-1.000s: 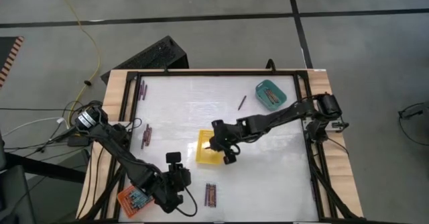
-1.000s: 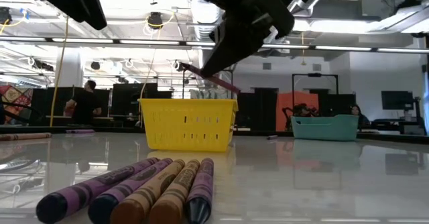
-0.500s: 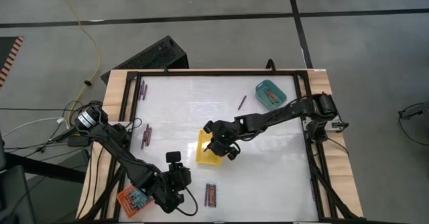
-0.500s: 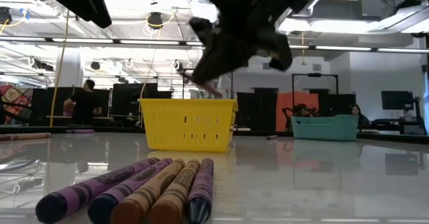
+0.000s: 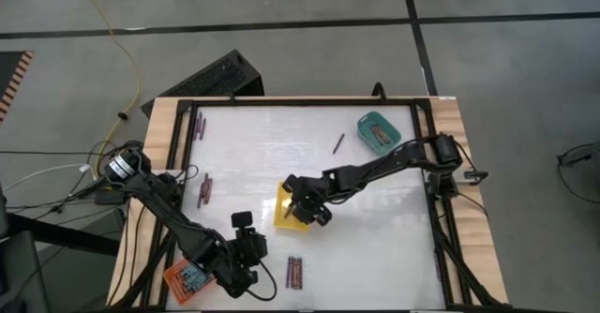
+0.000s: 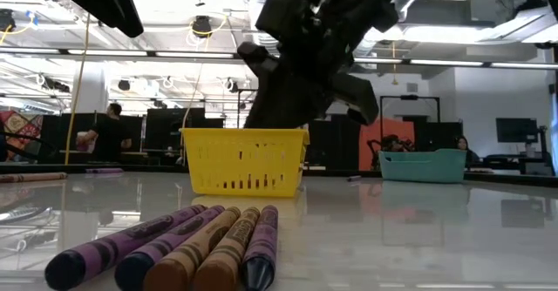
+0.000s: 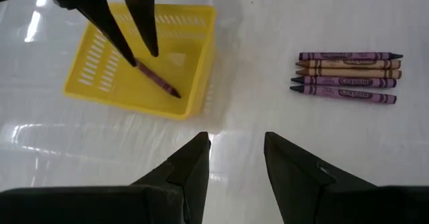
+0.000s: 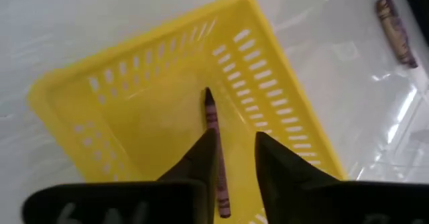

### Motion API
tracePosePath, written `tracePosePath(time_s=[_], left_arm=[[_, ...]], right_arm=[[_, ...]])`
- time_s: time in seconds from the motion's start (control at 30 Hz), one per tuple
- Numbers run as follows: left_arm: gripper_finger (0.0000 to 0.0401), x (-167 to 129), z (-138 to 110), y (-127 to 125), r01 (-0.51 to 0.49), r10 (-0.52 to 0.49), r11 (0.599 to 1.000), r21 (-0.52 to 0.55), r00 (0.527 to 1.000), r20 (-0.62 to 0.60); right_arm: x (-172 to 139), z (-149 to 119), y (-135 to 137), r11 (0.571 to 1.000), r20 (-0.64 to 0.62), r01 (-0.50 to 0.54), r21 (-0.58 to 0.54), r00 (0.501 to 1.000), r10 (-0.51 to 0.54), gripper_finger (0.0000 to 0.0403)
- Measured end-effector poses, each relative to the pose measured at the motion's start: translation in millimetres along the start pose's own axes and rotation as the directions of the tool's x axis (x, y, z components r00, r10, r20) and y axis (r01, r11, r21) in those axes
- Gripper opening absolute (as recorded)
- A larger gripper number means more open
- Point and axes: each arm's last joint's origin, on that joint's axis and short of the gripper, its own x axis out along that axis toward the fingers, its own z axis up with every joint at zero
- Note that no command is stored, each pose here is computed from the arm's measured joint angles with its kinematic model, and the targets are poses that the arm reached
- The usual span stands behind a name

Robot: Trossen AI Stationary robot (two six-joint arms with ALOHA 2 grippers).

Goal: Sort crayons
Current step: Put the violet crayon into the yellow basket

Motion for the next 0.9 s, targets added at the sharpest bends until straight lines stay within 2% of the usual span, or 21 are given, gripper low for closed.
tracePosePath(time_s=[0.17,0.27,0.37,0.47,0.57,0.67,0.8,0.9], left_arm=[[0.0132,0.4,0.4,0.5,-0.002,0.002,1.0,0.008,1.0,0.0],[0.0132,0.4,0.5,0.5,-0.005,0.005,1.0,0.007,1.0,0.004],[0.0132,0.4,0.6,0.6,-0.007,0.007,1.0,0.006,1.0,0.006],[0.0132,0.4,1.3,1.2,-0.03,0.03,1.0,0.007,0.999,0.026],[0.0132,0.3,2.5,1.3,-0.051,0.049,0.998,0.03,0.998,0.05],[0.0132,0.7,5.4,1.1,-0.067,0.062,0.996,0.058,0.994,0.086],[0.0132,4.7,13.1,4.1,-0.079,0.067,0.992,0.098,0.99,0.121],[0.0132,8.8,19.5,7.9,-0.084,0.067,0.99,0.114,0.988,0.139]], right_arm=[[-12.2,11.8,3.9,0.998,-0.041,0.063,-0.024,0.997,-0.064,0.0136],[-33.6,24.3,8.0,0.994,-0.062,0.104,-0.011,0.993,-0.105,0.0155],[-64.5,37.5,17.7,0.992,-0.078,0.112,0.061,0.991,-0.107,0.0166],[-98.4,50.1,35.4,0.975,-0.079,0.076,0.21,0.995,-0.06,0.0168],[-125.5,60.0,58.2,0.906,-0.071,0.008,0.422,0.997,0.025,0.0163],[-141.2,69.0,86.8,0.803,-0.086,-0.048,0.594,0.989,0.123,0.0155],[-144.9,81.6,126.9,0.673,-0.115,-0.087,0.734,0.961,0.25,0.0146],[-142.4,84.7,153.8,0.583,-0.186,-0.036,0.812,0.93,0.318,0.0141]])
